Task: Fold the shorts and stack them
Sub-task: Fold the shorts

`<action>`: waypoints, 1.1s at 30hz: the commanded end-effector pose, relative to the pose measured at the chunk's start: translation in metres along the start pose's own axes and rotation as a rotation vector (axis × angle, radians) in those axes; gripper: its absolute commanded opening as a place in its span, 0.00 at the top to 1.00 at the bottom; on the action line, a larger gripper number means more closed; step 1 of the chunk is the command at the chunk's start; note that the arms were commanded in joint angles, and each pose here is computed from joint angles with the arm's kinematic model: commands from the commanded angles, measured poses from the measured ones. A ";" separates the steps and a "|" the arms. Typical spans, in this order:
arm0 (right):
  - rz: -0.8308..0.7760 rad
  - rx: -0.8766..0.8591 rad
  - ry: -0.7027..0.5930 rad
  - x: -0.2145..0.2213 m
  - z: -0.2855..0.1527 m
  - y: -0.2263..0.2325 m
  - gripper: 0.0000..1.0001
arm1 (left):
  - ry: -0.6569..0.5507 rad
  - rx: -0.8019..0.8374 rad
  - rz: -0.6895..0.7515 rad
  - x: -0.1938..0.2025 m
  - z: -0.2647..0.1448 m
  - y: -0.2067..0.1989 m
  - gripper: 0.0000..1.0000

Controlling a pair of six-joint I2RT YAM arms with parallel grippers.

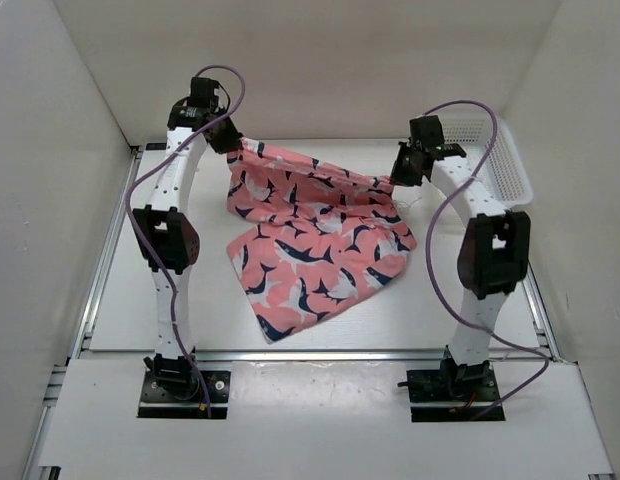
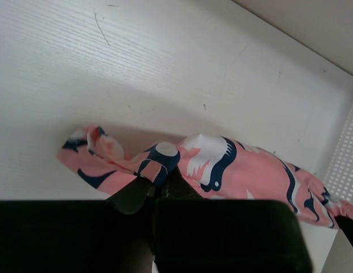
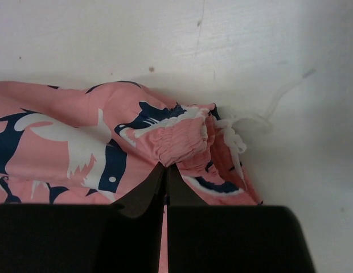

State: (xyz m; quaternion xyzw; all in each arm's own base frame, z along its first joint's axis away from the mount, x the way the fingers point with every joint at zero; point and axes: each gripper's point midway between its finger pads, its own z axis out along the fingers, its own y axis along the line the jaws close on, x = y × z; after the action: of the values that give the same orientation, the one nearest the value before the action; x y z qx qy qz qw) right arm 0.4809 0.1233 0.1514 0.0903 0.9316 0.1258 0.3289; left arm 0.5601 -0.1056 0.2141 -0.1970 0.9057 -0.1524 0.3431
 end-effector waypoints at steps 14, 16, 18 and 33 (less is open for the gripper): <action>0.020 -0.099 -0.035 -0.008 -0.058 0.010 1.00 | -0.036 0.064 0.120 0.062 -0.141 -0.019 0.90; 0.012 -0.094 -0.024 0.009 -0.071 0.004 1.00 | -0.024 0.042 0.110 0.083 -0.151 -0.014 0.90; 0.005 -0.068 -0.021 0.021 -0.078 -0.006 1.00 | 0.001 0.058 0.095 0.113 -0.164 -0.009 0.90; 0.170 0.175 0.128 0.162 -0.097 -0.105 1.00 | 0.214 0.021 0.060 0.288 -0.180 0.044 0.90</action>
State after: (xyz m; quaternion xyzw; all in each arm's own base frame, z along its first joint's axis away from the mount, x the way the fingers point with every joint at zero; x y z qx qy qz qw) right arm 0.2902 0.0664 0.1016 0.1503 0.9533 0.1013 0.2416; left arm 0.2271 -0.1706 0.1502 -0.1258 0.9573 -0.1469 0.2149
